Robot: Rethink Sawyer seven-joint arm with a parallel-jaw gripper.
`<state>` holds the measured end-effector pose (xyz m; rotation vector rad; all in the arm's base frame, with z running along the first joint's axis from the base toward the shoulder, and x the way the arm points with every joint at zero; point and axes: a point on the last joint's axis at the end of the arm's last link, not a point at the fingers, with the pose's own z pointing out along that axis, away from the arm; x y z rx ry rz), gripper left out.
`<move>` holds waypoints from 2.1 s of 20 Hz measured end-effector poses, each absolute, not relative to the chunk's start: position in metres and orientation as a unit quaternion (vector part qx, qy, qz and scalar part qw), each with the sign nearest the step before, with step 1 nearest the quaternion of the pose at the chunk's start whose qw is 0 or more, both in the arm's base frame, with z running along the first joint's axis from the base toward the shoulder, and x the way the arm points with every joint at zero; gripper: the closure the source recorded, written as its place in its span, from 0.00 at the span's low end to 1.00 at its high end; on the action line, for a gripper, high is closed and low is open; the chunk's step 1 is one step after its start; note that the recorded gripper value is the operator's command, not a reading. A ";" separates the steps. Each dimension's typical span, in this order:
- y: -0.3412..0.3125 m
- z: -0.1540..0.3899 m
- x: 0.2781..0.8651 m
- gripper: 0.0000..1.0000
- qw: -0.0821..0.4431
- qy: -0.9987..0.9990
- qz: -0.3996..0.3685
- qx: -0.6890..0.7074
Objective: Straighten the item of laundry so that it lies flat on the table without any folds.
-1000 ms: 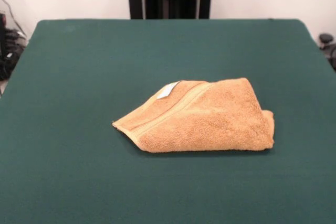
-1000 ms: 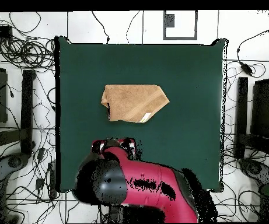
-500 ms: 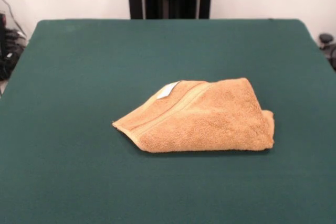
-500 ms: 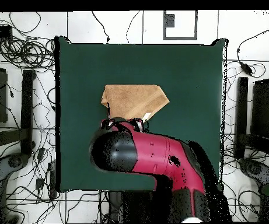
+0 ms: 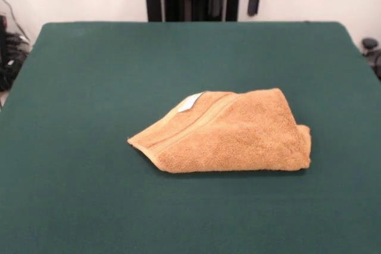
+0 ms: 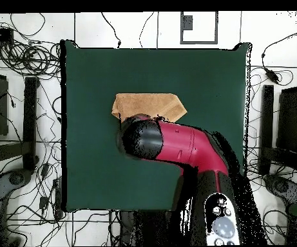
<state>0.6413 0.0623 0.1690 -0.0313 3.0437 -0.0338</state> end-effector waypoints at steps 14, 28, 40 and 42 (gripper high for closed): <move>0.053 0.079 0.691 0.00 0.077 0.997 -0.016 -0.011; 0.109 0.036 0.694 0.00 0.099 0.995 0.001 -0.018; 0.110 0.033 0.697 0.00 0.098 0.995 0.025 -0.001; 0.111 0.032 0.698 0.00 0.097 0.995 0.035 0.002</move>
